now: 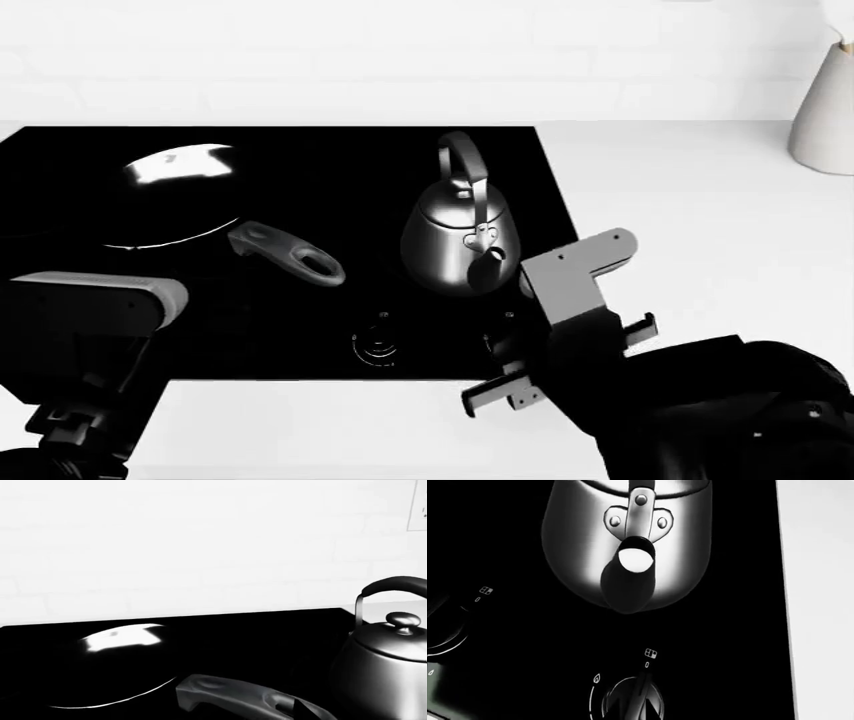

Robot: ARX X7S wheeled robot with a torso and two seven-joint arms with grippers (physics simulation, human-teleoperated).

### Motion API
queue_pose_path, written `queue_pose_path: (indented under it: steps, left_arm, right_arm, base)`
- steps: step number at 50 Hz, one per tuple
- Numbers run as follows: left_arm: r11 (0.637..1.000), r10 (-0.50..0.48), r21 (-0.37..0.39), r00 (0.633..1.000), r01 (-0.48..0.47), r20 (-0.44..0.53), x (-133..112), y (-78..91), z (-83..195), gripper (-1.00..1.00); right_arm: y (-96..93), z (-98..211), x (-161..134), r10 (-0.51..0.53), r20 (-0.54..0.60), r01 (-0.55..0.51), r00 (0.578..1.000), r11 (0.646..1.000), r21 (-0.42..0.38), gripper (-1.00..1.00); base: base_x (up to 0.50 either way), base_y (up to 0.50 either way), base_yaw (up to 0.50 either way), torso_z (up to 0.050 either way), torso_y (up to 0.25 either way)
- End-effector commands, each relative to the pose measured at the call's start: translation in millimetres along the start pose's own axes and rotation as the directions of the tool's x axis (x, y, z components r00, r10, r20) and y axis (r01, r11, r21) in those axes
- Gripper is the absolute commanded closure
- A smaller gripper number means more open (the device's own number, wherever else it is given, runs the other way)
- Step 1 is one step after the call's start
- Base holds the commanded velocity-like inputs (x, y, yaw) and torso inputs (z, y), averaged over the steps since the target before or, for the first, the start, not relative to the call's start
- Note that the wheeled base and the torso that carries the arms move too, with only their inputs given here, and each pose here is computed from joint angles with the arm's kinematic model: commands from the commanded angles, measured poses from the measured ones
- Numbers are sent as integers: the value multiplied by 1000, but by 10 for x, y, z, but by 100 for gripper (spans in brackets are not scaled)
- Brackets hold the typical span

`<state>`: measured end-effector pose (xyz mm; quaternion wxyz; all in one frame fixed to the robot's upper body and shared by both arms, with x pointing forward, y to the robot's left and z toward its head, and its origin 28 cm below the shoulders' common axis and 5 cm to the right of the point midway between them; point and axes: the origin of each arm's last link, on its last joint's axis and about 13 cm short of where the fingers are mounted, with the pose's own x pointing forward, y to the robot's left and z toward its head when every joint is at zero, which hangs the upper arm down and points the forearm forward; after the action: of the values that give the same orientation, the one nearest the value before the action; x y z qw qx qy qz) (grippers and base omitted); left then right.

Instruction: Pick the kettle from the counter and place it on a stove burner. Then turn the burner on.

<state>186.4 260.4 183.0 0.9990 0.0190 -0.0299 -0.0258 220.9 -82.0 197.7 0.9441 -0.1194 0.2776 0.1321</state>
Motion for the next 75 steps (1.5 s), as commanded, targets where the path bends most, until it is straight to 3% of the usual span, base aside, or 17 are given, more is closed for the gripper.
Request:
queue_pose_path:
  steps: [1, 37, 45, 59, 75]
  left_arm:
    - [1000, 2, 1, 1000, -2, -4, 4, -5, -18, -100]
    - [1000, 3, -1, 1000, -3, -8, 4, -7, -24, -100]
    - [1000, 4, -2, 1000, -4, -6, 14, -7, -13, -100]
    - [1000, 1, -4, 1000, -1, -5, 3, -10, -12, -100]
    - [1000, 5, -6, 1000, -5, -9, 8, -5, -36, -100]
  right_arm:
    - [-118, -55, 68, -25, 30, 27, 999, 996, -85, 100]
    - [-178, -227, 72, 130, 57, -112, 990, 963, -247, 100]
    - [-280, -259, 90, 105, 74, -83, 992, 964, -251, 100]
    - [-321, -352, 76, 158, 66, -134, 985, 951, -277, 100]
    - [-449, -494, 141, 174, 58, -137, 983, 906, -400, 100]
  base:
    - [13, 0, 0, 0, 0]
    - [1, 0, 1, 0, 0]
    - [0, 0, 0, 0, 0]
    - [0, 0, 0, 0, 0]
    - [-1, 0, -1, 0, 0]
